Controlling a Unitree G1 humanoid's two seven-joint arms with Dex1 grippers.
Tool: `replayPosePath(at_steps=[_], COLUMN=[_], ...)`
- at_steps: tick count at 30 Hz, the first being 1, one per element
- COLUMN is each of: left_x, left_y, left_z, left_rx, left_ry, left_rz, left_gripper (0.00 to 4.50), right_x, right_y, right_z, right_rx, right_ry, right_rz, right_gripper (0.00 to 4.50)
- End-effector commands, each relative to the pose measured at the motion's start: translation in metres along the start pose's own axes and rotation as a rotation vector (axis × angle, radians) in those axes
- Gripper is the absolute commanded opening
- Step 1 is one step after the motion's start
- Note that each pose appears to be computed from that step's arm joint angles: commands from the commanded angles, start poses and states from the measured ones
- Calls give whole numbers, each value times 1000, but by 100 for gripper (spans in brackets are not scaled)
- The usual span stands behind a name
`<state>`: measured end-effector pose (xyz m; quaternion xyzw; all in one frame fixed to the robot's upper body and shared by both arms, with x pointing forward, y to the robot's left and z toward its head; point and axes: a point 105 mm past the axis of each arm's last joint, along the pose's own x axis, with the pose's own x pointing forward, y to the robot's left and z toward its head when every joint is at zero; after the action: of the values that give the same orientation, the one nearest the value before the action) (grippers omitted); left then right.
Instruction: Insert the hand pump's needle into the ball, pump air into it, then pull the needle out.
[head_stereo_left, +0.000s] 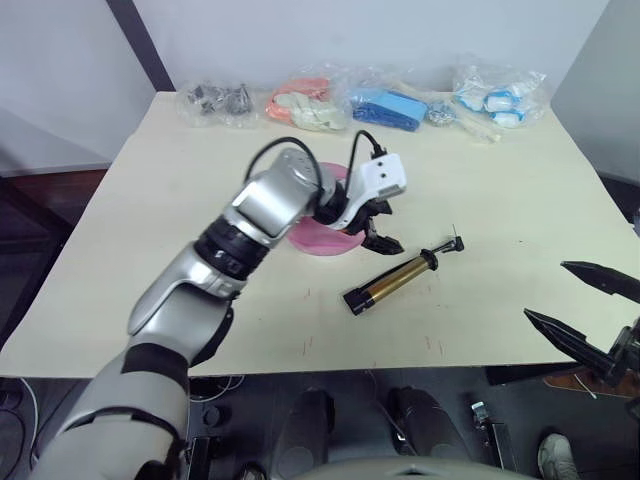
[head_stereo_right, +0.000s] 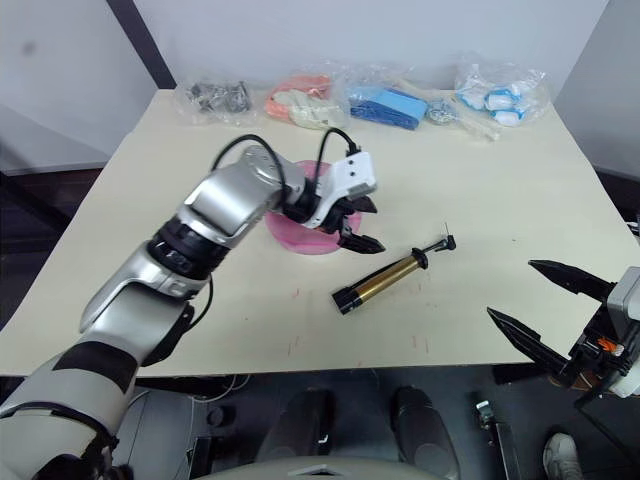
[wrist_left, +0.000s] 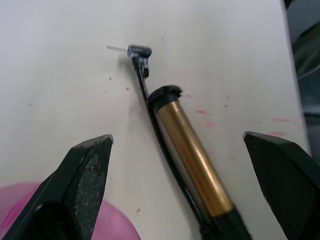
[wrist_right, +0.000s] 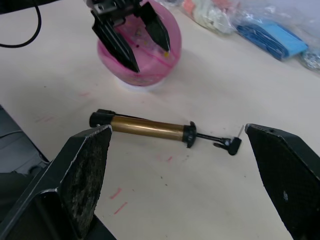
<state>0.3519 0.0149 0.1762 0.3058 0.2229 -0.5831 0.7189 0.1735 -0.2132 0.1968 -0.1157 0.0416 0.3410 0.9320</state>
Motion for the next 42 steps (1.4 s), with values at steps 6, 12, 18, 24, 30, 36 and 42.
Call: replayPosePath(at_steps=[6,12,18,24,30,36,42], left_x=[30,51,80,88,91,96,103], left_y=[12,16,17,25,24,18,9], left_z=[11,10,10,2,4,-4,-11], left_rx=[134,170,271,368,390,372,307], left_ry=[56,87,140,190,182,204,211], left_rz=[45,50,82,147,143,100,47], left_gripper=[444,444,444,444,444,444,444], right_x=[-9,-15,-9,-8,-5,-1,1], right_y=[9,15,20,24,25,26,25], right_z=[-1,-8,-9,-9,-8,-9,-9], right_rx=[24,41,44,41,38,40,39], right_ry=[-6,2,-22,-28,-36,-46,-51], right_rz=[-21,-52,-65,-73,-76,-74,-68], right_gripper=[450,450,450,450,450,450,450])
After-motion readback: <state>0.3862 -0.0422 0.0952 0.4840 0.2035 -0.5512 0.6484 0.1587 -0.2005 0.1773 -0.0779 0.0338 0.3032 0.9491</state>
